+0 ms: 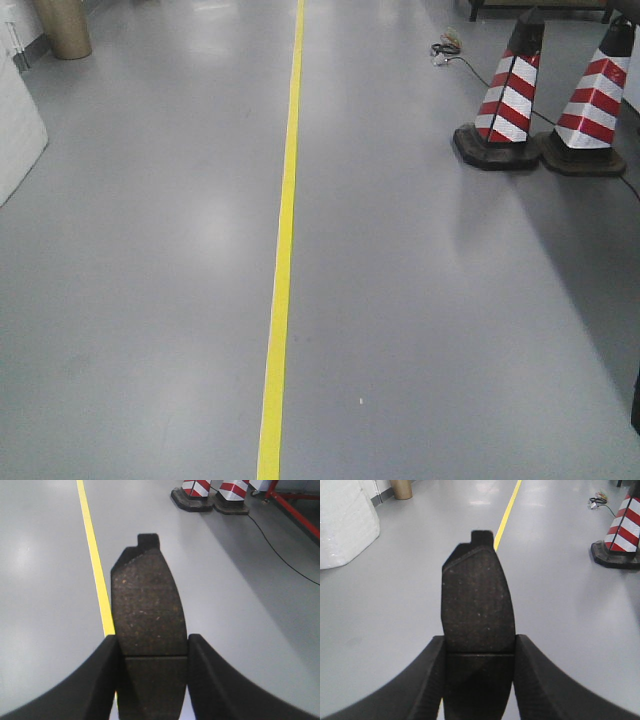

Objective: Move and align brake pads A on conveyor
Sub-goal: 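Drive along the yellow floor line past the red-white cones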

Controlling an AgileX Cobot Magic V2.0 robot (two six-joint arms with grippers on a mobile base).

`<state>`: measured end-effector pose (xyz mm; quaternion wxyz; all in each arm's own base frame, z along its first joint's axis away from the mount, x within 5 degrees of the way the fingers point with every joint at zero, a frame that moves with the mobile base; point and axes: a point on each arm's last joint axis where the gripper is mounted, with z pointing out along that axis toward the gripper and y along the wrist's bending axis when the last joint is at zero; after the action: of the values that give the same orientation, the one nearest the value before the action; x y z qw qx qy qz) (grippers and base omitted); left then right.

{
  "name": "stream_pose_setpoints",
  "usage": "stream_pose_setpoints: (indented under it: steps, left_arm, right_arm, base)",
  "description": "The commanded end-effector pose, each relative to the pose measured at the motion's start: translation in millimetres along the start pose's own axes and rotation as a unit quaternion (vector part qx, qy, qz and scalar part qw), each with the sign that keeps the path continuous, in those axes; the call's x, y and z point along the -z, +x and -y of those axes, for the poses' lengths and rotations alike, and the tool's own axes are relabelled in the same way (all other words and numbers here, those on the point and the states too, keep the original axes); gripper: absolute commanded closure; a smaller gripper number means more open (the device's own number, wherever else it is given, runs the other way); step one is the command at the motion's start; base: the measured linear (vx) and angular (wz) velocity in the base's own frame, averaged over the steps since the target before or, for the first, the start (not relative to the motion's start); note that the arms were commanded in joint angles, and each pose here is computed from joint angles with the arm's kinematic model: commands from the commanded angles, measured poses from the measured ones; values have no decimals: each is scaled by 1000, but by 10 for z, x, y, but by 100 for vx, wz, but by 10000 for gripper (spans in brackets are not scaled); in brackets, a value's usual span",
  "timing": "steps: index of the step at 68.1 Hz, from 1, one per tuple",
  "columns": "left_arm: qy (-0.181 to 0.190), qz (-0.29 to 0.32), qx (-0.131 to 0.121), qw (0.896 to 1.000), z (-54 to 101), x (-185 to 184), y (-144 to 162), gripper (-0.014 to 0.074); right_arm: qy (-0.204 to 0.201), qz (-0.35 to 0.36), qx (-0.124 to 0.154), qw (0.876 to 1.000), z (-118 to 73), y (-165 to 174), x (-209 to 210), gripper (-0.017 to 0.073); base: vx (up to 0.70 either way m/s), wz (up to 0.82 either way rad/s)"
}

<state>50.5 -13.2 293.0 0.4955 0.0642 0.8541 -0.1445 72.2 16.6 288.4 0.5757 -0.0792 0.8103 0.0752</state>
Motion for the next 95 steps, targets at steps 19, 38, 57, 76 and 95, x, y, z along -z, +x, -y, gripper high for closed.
stream_pose_setpoints:
  steps: [19,38,57,76,95]
  left_arm:
    - [19,51,-3,998,45,47,-154,599]
    - [19,51,-3,998,45,47,-154,599]
    - [19,51,-3,998,45,47,-154,599]
    - [19,52,-4,998,45,47,-154,599]
    - [19,52,-4,998,45,47,-154,599]
  right_arm:
    - [2,59,4,998,0,-172,38,566]
    - [2,59,4,998,0,-172,41,566]
    - [2,58,4,998,0,-172,38,566]
    - [2,59,4,998,1,-171,45,566]
    - [2,59,5,998,1,-171,45,566]
  base:
    - [72,-3]
    - [72,-9]
    - [73,-3]
    - [73,-1]
    - [70,0]
